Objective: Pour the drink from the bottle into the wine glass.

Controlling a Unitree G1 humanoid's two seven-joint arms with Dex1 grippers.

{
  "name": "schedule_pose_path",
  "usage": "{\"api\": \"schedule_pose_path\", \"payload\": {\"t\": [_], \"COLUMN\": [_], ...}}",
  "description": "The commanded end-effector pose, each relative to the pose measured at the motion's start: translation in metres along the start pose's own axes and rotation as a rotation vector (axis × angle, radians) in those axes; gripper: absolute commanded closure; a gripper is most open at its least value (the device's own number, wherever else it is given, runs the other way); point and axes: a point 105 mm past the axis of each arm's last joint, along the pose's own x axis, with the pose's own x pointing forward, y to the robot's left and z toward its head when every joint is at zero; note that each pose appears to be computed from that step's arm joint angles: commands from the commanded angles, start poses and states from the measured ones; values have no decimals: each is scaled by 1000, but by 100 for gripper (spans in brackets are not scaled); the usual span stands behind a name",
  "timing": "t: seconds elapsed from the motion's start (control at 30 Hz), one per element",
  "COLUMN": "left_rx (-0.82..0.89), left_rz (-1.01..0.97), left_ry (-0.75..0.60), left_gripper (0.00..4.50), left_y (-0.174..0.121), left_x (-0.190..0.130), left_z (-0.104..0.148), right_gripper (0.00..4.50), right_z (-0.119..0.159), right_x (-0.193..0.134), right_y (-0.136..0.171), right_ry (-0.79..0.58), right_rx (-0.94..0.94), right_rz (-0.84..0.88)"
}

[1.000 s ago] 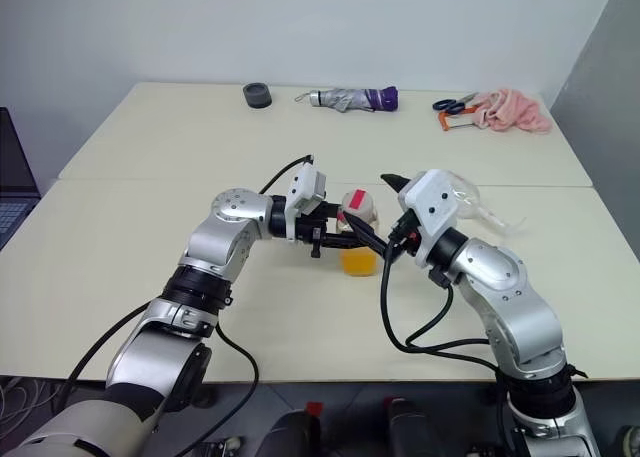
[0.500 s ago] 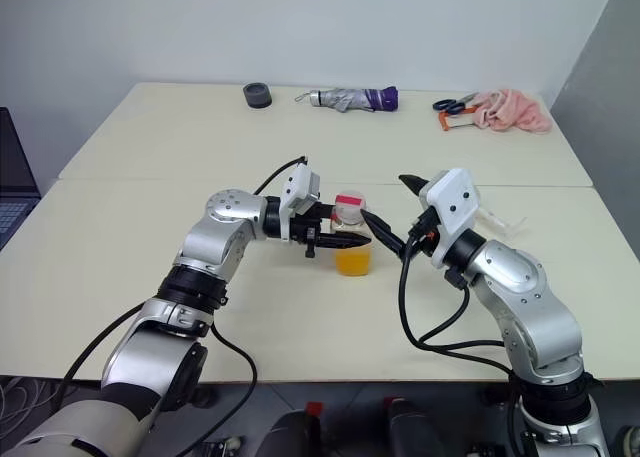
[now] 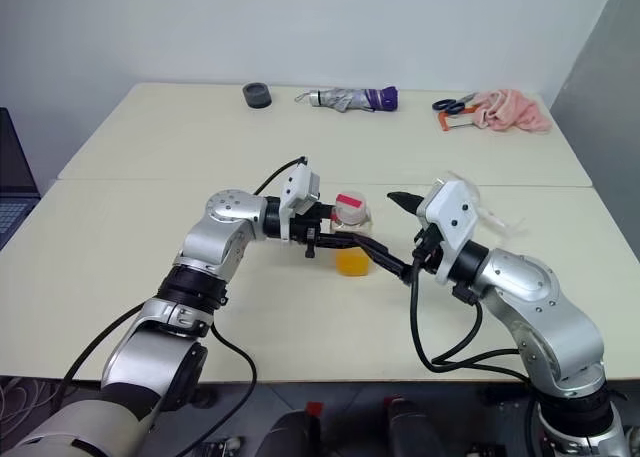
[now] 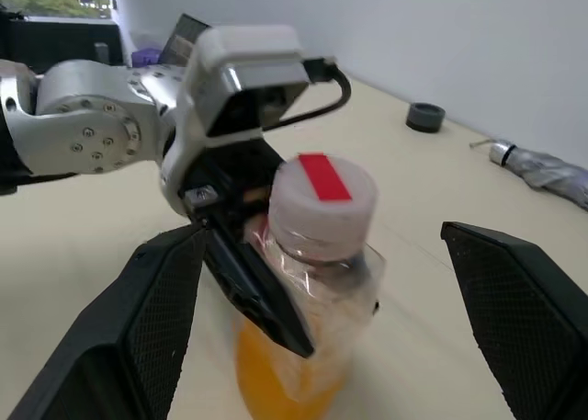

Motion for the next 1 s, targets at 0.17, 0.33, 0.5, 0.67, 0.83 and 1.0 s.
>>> {"api": "schedule_pose_path", "payload": {"t": [0.17,0.33,0.5,0.67,0.83,1.0], "left_rx": [66,69,70,69,68,66], "left_rz": [0,-1,-2,-3,-4,-6], "left_ry": [-29,-30,-29,-29,-28,-28], "left_gripper": [270,270,270,270,270,270], "left_y": [4,4,3,3,3,2], "left_x": [-1,-1,-1,-1,-1,-2], "left_z": [17,17,17,17,17,16], "right_gripper": [19,19,19,19,19,19], "right_z": [12,10,9,5,2,0], "right_x": [20,24,23,21,18,14], "right_y": [3,-1,-10,-18,-23,-25], "right_ry": [-46,-46,-50,-28,-17,-6], "right_rx": [-91,-106,-99,-103,-91,-85], "right_rz": [-38,-59,-101,-135,-162,-174]}}
